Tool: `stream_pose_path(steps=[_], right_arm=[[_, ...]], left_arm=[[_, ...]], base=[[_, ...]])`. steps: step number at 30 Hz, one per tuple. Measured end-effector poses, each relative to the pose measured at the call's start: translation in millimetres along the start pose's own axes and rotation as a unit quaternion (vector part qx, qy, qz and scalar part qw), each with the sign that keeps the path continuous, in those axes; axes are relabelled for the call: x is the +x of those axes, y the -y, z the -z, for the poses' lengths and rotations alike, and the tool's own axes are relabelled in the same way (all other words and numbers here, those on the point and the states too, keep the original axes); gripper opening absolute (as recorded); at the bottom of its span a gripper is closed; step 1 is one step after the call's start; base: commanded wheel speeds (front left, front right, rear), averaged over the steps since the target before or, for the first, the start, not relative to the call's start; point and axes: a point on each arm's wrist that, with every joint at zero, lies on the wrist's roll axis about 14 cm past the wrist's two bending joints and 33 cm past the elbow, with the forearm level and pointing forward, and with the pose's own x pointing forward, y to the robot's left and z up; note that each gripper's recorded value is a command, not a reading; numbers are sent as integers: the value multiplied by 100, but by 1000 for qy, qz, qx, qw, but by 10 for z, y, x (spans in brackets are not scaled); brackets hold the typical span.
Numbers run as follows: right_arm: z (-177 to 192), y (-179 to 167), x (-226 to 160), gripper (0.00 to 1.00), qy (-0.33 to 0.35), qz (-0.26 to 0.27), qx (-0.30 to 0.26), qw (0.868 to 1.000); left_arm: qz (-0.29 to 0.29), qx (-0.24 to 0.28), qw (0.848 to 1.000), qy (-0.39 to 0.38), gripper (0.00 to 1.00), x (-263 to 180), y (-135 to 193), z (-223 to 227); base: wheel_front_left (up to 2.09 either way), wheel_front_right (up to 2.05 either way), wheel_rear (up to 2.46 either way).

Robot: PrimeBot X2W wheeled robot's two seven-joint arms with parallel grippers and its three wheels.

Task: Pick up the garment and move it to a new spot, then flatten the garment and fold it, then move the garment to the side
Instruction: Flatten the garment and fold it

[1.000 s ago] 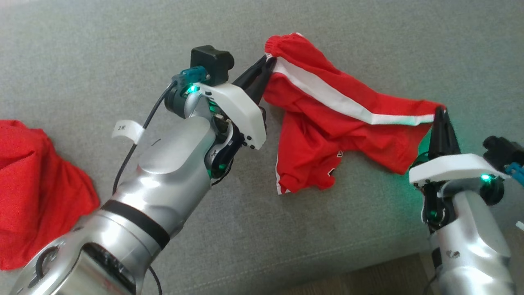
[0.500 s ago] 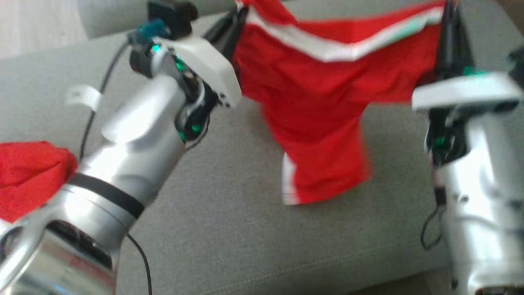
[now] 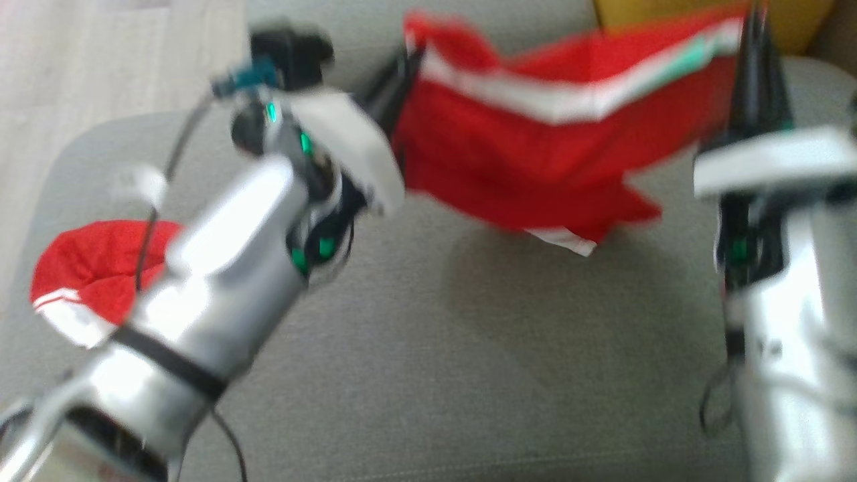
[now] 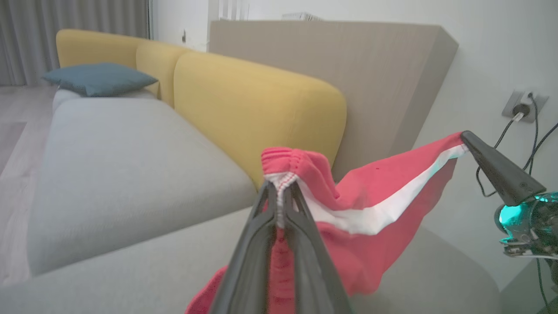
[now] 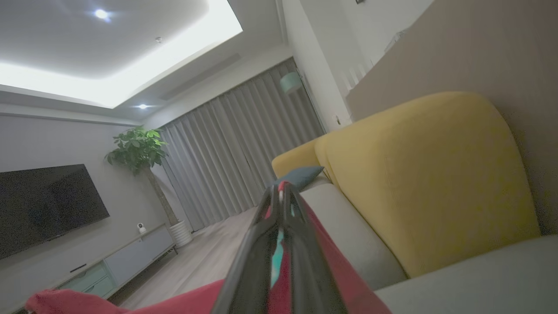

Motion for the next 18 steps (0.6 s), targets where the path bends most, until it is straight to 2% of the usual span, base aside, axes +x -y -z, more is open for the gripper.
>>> stream_pose_path(steps=[5,9,14,18], right_arm=[[495,261,-518,0,-73,45,26,996],[601,349,-758,0,-95,60,34,993],[517,380,-690,0,-92,60,25,994],[352,353,-211,0,-76,46,-1,996]], left_arm=[[-24,-11,998,-62,0,-479,-32,499],[-35,-27,995,-90,0,-749,-13,742],[-43,-29,995,-89,0,-763,-92,708],[-45,-28,996,-78,0,-485,-298,519]], base=[[0,0,0],[0,0,0],[0,0,0],[0,0,0]])
